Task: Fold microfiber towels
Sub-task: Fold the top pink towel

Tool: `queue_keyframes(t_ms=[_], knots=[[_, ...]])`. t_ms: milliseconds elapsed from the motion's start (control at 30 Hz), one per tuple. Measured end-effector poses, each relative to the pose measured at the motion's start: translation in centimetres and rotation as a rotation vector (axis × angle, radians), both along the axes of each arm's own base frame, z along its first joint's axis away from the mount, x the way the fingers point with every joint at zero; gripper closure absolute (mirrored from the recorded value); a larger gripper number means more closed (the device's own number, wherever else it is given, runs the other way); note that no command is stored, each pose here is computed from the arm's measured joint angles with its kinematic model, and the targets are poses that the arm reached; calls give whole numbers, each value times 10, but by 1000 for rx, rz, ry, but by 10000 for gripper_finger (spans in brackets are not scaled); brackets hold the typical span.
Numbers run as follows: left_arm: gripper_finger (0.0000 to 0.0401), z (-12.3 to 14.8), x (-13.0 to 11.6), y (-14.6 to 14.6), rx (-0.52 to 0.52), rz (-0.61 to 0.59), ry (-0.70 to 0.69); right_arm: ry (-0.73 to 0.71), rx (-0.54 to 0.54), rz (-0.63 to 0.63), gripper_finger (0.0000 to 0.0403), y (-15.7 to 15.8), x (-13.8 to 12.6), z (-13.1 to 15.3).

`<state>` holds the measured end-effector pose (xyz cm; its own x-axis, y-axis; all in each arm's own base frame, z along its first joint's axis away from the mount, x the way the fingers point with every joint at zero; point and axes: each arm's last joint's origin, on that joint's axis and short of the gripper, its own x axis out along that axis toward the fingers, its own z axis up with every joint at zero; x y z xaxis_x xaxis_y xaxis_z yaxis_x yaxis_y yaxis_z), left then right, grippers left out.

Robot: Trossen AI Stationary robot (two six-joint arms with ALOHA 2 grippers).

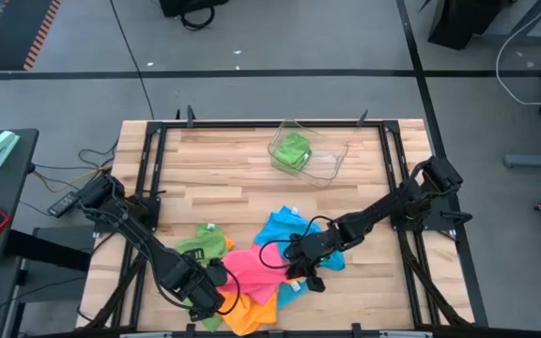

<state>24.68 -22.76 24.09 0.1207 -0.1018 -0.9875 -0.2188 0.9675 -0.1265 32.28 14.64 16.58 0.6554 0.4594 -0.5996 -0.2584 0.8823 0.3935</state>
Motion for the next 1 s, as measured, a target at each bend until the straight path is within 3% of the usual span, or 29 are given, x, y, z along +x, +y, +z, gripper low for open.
queue_keyframes(t_ms=[167, 300, 433, 633, 733, 867, 1000], knots=[[392, 0, 0, 0, 0, 0, 0, 6, 5, 5, 328, 3, -1, -1], [376, 0, 0, 0, 0, 0, 0, 7, 2, 2, 331, 4, -1, -1], [370, 0, 0, 0, -1, 4, 0, -4, -18, 4, 356, 3, -1, -1], [392, 0, 0, 0, -1, 4, 0, -34, -91, 21, 395, 2, -1, -1], [389, 0, 0, 0, -1, 4, 0, -75, -233, 29, 397, 1, 2, 13], [371, 0, 0, 0, -1, 4, 0, -148, -502, 24, 398, 0, 10, 42], [375, 0, 0, 0, 0, 2, 0, -206, -742, 104, 399, -6, 20, 63]])
